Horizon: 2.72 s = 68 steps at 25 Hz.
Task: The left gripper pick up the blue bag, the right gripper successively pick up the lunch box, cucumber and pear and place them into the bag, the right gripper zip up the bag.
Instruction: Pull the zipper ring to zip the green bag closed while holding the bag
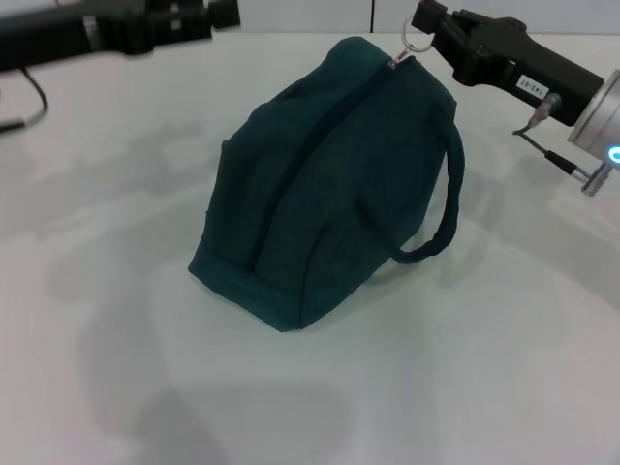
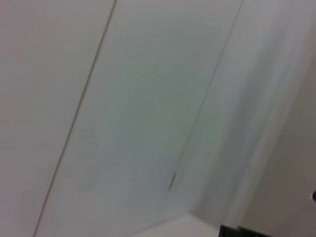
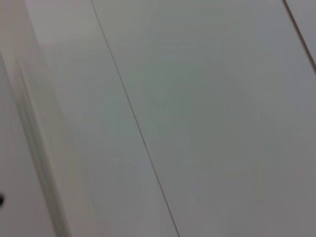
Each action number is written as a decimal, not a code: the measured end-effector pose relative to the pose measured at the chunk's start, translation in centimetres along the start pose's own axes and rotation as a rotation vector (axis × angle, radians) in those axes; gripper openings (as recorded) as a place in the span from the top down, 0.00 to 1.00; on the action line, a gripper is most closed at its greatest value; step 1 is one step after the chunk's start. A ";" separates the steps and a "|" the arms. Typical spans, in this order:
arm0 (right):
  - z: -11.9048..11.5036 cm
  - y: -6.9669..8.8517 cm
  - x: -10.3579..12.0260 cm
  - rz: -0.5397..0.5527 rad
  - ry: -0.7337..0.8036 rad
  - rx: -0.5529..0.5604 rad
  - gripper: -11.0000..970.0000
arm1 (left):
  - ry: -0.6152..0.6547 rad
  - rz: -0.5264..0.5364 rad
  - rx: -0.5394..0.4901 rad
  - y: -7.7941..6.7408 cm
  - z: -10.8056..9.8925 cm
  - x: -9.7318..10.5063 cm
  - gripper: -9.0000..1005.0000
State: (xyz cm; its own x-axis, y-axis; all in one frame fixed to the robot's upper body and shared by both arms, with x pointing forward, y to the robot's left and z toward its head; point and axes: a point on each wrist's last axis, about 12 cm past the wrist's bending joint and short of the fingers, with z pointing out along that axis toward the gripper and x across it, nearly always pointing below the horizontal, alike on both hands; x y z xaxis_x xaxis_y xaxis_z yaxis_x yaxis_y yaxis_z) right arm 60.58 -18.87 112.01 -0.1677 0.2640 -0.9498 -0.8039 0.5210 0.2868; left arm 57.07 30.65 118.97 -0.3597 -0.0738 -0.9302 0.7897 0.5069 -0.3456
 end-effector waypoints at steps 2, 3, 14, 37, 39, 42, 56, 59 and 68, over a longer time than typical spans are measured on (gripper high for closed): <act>0.0 0.0 0.0 -0.002 -0.001 0.000 0.91 | 0.059 0.015 -0.007 -0.7 0.4 -2.2 0.12; 0.0 0.0 0.0 -0.001 -0.002 0.001 0.91 | 0.092 0.038 -0.009 -1.3 0.7 -3.4 0.12; -0.1 -0.1 -0.1 0.003 -0.010 0.007 0.91 | 0.396 0.102 -0.066 -8.9 6.0 -6.8 0.12; -0.2 0.3 -0.1 0.010 -0.023 -0.016 0.91 | 0.545 0.218 -0.199 -11.3 10.5 -2.8 0.12; -0.2 0.3 -0.1 0.010 -0.024 -0.018 0.91 | 0.546 0.230 -0.207 -11.2 10.6 -2.6 0.12; -0.2 0.3 -0.1 0.010 -0.026 -0.021 0.91 | 0.554 0.256 -0.229 -11.2 10.7 -2.4 0.12; -0.2 0.3 -0.2 0.008 -0.028 -0.022 0.90 | 0.596 0.327 -0.258 -11.5 11.0 -1.5 0.14; -0.2 0.3 -0.2 0.008 -0.029 -0.021 0.90 | 0.598 0.346 -0.252 -11.5 11.1 -1.3 0.15; -0.2 0.2 -0.3 0.009 -0.032 -0.019 0.90 | 0.597 0.389 -0.248 -11.3 11.2 -0.6 0.22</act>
State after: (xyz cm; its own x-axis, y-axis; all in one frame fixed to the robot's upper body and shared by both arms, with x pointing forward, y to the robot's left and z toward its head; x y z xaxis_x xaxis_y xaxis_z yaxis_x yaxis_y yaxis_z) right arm 60.31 -19.01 112.31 -0.1572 0.2949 -0.9425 -0.8134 0.5026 0.2929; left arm 53.95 15.38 122.01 -0.3414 0.5920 -0.7301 0.8053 0.5848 0.0976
